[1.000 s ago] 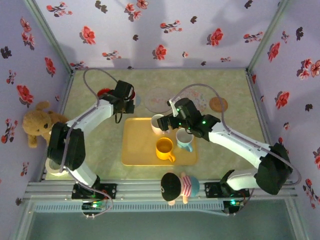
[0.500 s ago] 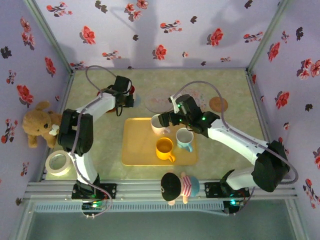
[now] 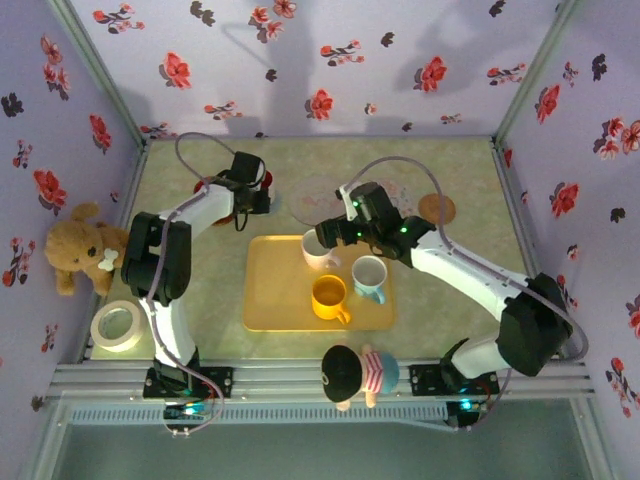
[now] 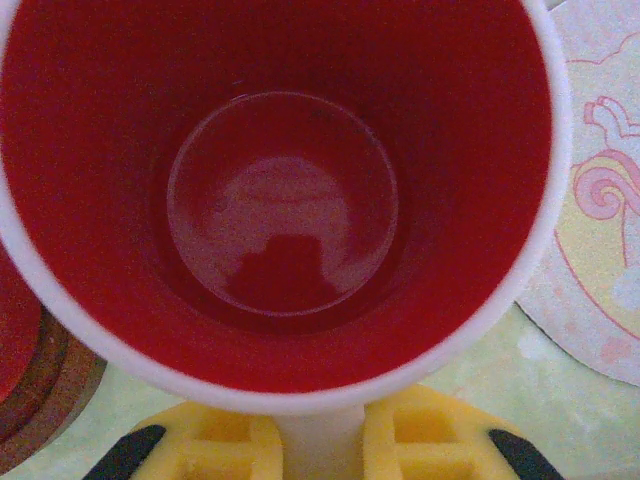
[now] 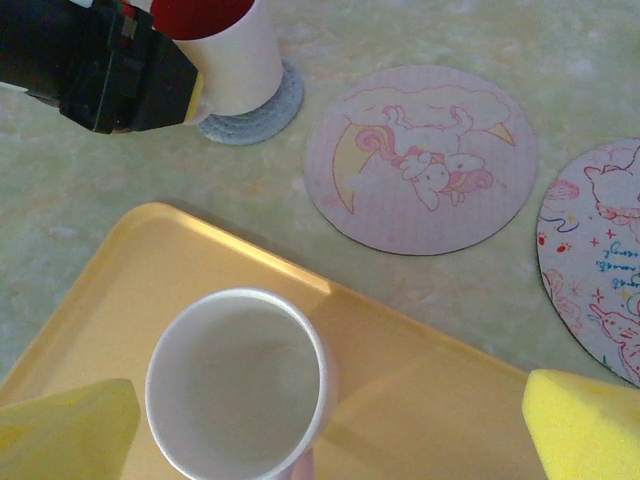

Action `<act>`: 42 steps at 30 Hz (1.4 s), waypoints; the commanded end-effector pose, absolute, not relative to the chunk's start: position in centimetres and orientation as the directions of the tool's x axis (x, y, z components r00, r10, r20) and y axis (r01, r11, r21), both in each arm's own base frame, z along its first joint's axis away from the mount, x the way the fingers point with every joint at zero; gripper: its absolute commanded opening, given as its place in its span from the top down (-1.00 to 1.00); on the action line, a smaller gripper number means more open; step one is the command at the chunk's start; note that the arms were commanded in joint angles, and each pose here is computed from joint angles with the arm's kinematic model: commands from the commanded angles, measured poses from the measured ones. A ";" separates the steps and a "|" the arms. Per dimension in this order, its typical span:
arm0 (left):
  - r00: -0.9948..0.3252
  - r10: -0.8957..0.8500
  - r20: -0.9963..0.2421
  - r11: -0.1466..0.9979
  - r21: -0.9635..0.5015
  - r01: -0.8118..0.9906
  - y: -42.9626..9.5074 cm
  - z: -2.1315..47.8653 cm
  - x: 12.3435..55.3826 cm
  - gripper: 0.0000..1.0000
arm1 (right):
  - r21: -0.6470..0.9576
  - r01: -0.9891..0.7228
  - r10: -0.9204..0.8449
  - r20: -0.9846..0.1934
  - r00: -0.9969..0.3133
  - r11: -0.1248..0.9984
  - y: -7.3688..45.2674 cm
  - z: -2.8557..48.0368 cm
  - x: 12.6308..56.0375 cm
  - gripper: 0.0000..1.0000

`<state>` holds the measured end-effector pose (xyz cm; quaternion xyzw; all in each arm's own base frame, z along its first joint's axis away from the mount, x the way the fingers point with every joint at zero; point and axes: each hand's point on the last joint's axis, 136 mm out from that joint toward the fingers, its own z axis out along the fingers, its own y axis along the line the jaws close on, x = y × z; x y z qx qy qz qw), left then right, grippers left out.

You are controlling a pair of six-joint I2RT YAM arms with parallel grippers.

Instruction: Place the cup by the coaster

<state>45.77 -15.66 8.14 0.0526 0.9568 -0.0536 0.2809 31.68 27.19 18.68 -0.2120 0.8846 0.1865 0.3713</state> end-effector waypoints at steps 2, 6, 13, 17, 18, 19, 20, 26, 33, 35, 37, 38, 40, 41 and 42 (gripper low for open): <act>-0.790 0.044 -0.612 0.989 -0.088 0.123 -15.7 9.9 47.4 0.86 | 0.171 -0.537 -0.244 -0.750 -0.614 0.826 27.7 19.5 32.2 -0.99; -0.793 0.042 -0.607 0.989 -0.086 0.118 -15.6 9.7 47.1 0.78 | 0.154 -0.536 -0.253 -0.753 -0.608 0.830 27.4 19.7 32.2 -0.99; -0.797 0.035 -0.603 0.990 -0.088 0.111 -15.3 9.4 46.3 0.72 | 0.146 -0.534 -0.260 -0.749 -0.609 0.833 27.1 19.7 32.0 -0.99; -0.803 0.039 -0.594 0.991 -0.083 0.109 -15.1 8.9 46.1 0.65 | 0.151 -0.535 -0.256 -0.751 -0.609 0.831 27.2 19.8 32.0 -0.99; -0.805 0.041 -0.592 0.990 -0.082 0.110 -15.2 8.7 46.0 0.63 | 0.152 -0.535 -0.255 -0.751 -0.609 0.831 27.2 19.8 32.0 -0.99; -0.808 0.039 -0.588 0.991 -0.082 0.108 -15.1 8.5 46.0 0.61 | 0.152 -0.536 -0.255 -0.752 -0.608 0.830 27.2 19.9 32.0 -0.99; -0.808 0.039 -0.587 0.991 -0.083 0.108 -15.1 8.5 46.0 0.56 | 0.151 -0.535 -0.255 -0.751 -0.609 0.831 27.2 19.9 32.0 -0.99; -0.809 0.040 -0.587 0.991 -0.081 0.108 -15.1 8.6 46.0 0.20 | 0.150 -0.534 -0.253 -0.754 -0.606 0.832 27.0 20.1 31.9 -0.99; -0.802 0.030 -0.597 0.992 -0.080 0.097 -14.8 9.7 45.7 -0.07 | 0.153 -0.540 -0.253 -0.757 -0.602 0.828 27.1 20.3 31.8 -0.99; -0.793 0.026 -0.608 0.992 -0.080 0.093 -14.7 10.5 45.7 -0.20 | 0.150 -0.545 -0.258 -0.758 -0.599 0.825 27.1 20.5 31.8 -0.99; -0.783 0.020 -0.622 0.993 -0.081 0.090 -14.6 11.5 45.6 -0.29 | 0.145 -0.551 -0.267 -0.756 -0.597 0.822 27.1 20.8 31.6 -0.99; -0.779 0.017 -0.627 0.992 -0.084 0.089 -14.5 11.9 45.6 -0.33 | 0.141 -0.552 -0.272 -0.755 -0.597 0.822 27.0 20.9 31.6 -0.99; -0.766 0.016 -0.642 0.992 -0.087 0.094 -14.5 13.3 45.3 -0.44 | 0.133 -0.554 -0.280 -0.752 -0.596 0.822 26.8 21.2 31.5 -0.99; -0.759 0.015 -0.651 0.991 -0.089 0.096 -14.5 14.0 45.3 -0.50 | 0.130 -0.555 -0.284 -0.750 -0.597 0.822 26.7 21.3 31.4 -0.99; -0.750 0.013 -0.662 0.991 -0.092 0.099 -14.4 14.8 45.1 -0.57 | 0.127 -0.556 -0.286 -0.751 -0.595 0.822 26.6 21.6 31.3 -0.99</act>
